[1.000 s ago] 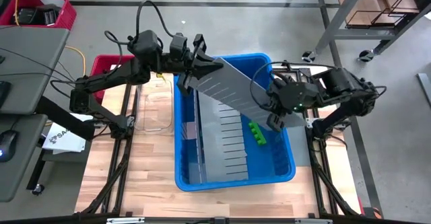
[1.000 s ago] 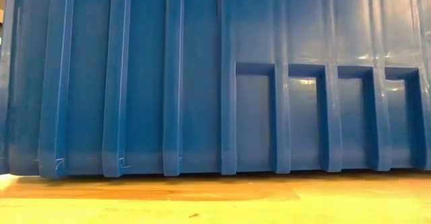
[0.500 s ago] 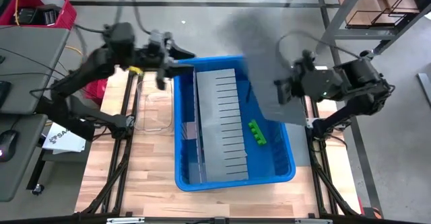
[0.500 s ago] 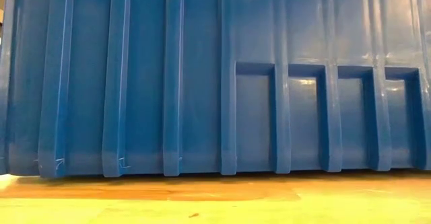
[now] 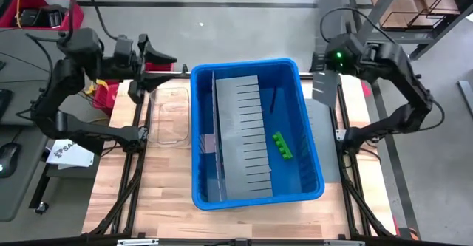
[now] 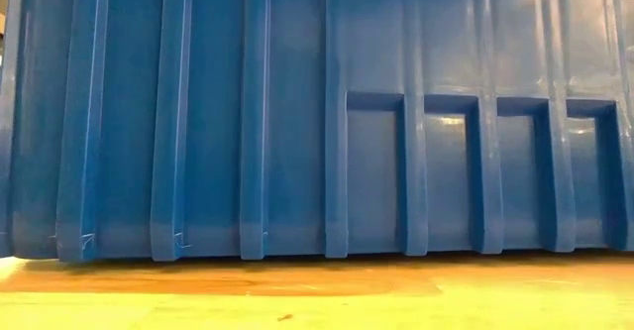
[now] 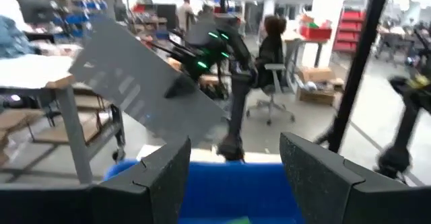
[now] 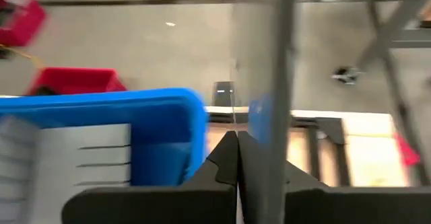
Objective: Sort blocks
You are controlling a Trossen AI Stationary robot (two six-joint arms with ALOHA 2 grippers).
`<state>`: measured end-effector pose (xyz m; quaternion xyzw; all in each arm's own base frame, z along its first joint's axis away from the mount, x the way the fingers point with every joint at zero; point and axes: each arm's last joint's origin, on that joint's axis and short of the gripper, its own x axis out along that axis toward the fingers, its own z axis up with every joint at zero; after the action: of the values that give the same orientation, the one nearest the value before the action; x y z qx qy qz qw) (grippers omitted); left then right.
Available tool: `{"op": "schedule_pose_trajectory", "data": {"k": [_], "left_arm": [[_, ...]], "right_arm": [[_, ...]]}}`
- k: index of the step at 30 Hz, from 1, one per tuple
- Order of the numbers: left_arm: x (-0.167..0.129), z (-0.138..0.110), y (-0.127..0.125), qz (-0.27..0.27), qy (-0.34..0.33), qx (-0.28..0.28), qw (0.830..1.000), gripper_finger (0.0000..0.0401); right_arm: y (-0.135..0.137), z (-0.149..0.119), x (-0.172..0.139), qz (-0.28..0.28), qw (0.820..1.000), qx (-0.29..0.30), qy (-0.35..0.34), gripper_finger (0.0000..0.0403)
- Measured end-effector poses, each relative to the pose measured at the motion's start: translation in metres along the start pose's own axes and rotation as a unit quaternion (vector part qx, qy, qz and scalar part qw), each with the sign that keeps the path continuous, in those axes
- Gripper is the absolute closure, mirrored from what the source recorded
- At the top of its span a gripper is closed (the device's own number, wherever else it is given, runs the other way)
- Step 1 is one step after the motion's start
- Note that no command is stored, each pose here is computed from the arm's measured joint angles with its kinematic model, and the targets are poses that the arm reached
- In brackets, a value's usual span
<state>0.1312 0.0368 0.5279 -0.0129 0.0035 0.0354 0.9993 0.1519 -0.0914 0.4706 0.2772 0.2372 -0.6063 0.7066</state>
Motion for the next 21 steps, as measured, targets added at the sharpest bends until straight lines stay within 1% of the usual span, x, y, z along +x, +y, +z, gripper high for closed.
{"op": "schedule_pose_trajectory", "data": {"k": [1, 3, 5, 7, 9, 12, 15, 17, 21], "left_arm": [[-0.003, -0.001, -0.001, -0.001, 0.007, -0.002, 1.000, 0.0178], [-0.008, -0.004, -0.003, -0.007, 0.021, -0.011, 1.000, 0.0178], [-0.011, -0.007, -0.005, -0.008, 0.036, -0.020, 0.999, 0.0178], [-0.014, -0.009, -0.005, -0.005, 0.045, -0.016, 0.999, 0.0178], [-0.015, -0.010, -0.006, -0.006, 0.053, -0.008, 0.999, 0.0178], [-0.014, -0.011, -0.005, -0.005, 0.058, -0.010, 0.998, 0.0178], [-0.015, -0.011, -0.006, -0.004, 0.058, -0.010, 0.998, 0.0178], [-0.015, -0.011, -0.006, -0.005, 0.057, -0.009, 0.998, 0.0178], [-0.015, -0.012, -0.005, -0.003, 0.062, -0.012, 0.998, 0.0178]], "right_arm": [[-0.003, 0.002, 0.004, -0.009, 1.000, 0.000, 0.003, 0.0402], [-0.010, 0.006, 0.011, -0.010, 1.000, 0.009, 0.026, 0.0402], [-0.019, 0.006, 0.014, 0.013, 0.997, 0.023, 0.070, 0.0402], [-0.022, -0.002, 0.022, 0.033, 0.992, 0.020, 0.120, 0.0402], [-0.021, -0.017, 0.032, 0.037, 0.985, 0.024, 0.167, 0.0402], [-0.023, -0.050, 0.049, 0.020, 0.972, 0.026, 0.232, 0.0402], [-0.032, -0.082, 0.053, 0.012, 0.956, 0.044, 0.291, 0.0402], [-0.037, -0.102, 0.055, 0.005, 0.947, 0.058, 0.317, 0.0402], [-0.050, -0.136, 0.048, 0.007, 0.924, 0.090, 0.372, 0.0402]]}}
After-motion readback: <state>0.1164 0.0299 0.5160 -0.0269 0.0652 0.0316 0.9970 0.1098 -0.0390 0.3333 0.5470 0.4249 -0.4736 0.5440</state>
